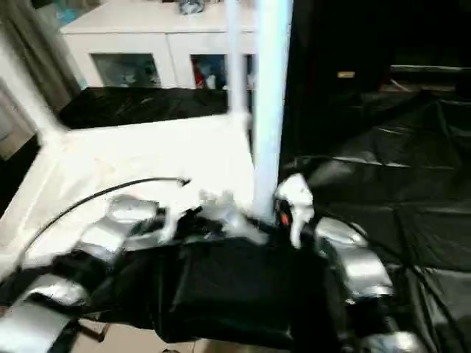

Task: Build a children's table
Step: Rotate leg to tighten

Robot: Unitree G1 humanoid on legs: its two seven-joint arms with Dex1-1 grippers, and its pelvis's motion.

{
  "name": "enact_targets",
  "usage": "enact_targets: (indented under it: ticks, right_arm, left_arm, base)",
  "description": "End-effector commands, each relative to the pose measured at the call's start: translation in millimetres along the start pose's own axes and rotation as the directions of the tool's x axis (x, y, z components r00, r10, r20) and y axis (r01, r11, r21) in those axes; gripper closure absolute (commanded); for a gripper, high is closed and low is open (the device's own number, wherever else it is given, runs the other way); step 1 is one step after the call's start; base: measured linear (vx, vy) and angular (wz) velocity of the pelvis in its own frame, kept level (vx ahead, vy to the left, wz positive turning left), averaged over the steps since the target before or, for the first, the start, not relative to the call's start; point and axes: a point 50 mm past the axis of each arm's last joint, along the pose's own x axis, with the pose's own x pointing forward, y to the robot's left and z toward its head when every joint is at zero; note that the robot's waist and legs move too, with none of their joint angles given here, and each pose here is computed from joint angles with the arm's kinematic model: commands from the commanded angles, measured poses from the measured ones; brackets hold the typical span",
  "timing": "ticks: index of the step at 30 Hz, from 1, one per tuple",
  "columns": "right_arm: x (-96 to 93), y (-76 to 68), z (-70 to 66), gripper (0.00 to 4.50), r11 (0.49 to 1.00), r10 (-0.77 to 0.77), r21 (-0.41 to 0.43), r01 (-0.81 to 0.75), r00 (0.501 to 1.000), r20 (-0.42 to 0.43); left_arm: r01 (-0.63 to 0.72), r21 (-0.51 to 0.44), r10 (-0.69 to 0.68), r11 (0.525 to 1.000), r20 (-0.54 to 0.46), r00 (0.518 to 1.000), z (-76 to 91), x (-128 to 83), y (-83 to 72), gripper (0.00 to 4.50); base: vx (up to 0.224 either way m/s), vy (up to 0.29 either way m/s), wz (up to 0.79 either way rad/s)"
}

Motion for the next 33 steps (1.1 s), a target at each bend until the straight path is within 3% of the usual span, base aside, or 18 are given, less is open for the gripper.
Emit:
enact_targets:
  ticks: [1,4,8,10,12,13,15,19,28,29,33]
  right_arm:
    - [13.7,5.6,-22.1,1.78,0.988,-0.135,0.062,0.140,0.987,-0.086]
    - [29.7,9.3,-24.9,1.78,0.956,-0.264,0.101,0.274,0.959,-0.108]
    - [41.3,19.8,-20.2,1.78,0.966,-0.238,0.079,0.245,0.968,-0.086]
    - [43.8,24.7,-11.9,1.09,0.979,-0.183,0.088,0.183,0.983,-0.013]
    - [42.4,24.9,-8.6,1.09,0.985,-0.153,0.088,0.152,0.988,0.012]
    - [41.6,24.9,-8.0,0.89,0.987,-0.144,0.080,0.142,0.989,0.014]
    - [34.0,25.3,-4.5,0.64,0.998,-0.045,0.034,0.044,0.999,0.019]
    - [11.5,25.2,-2.3,0.64,0.986,0.159,-0.052,-0.160,0.987,-0.012]
    - [-18.5,15.8,2.3,0.64,0.941,0.322,-0.092,-0.325,0.946,-0.046]
    - [-21.0,14.8,2.8,0.89,0.937,0.333,-0.095,-0.337,0.941,-0.053]
    - [-23.8,14.0,3.8,1.16,0.930,0.353,-0.091,-0.357,0.934,-0.057]
  left_arm:
    - [-0.102,-0.034,0.104,0.994,0.067,0.992,14.9,11.7,6.2,4.50]
    - [-0.153,-0.063,0.158,0.986,0.080,0.984,22.8,28.2,4.1,4.50]
    - [-0.157,-0.073,0.164,0.985,0.089,0.983,25.8,36.7,0.7,4.50]
    - [-0.142,-0.061,0.147,0.988,0.086,0.985,25.1,37.6,-0.5,4.50]
    - [-0.125,-0.055,0.129,0.991,0.085,0.988,23.9,36.0,-0.9,4.50]
    - [-0.116,-0.052,0.121,0.992,0.085,0.989,23.2,34.9,-1.1,4.50]
    - [-0.057,-0.031,0.059,0.998,0.081,0.995,18.8,27.1,-2.5,4.50]
    - [0.057,0.018,-0.058,0.998,0.059,0.997,9.7,10.3,-5.9,4.50]
    - [0.232,-0.003,-0.232,0.973,0.035,0.972,-1.3,-17.5,-10.6,4.50]
    - [0.242,-0.006,-0.241,0.970,0.031,0.970,-2.7,-20.4,-10.7,4.50]
    - [0.247,-0.008,-0.247,0.969,0.030,0.969,-4.3,-24.4,-10.4,4.50]
  base:
    - [0.000,0.000,0.00]
    - [0.000,0.000,0.00]
    - [0.000,0.000,0.00]
    - [0.000,0.000,0.00]
    - [0.000,0.000,0.00]
    - [0.000,0.000,0.00]
    - [0.000,0.000,0.00]
    - [0.000,0.000,0.00]
    - [0.000,0.000,0.00]
    - [0.000,0.000,0.00]
    - [0.000,0.000,0.00]
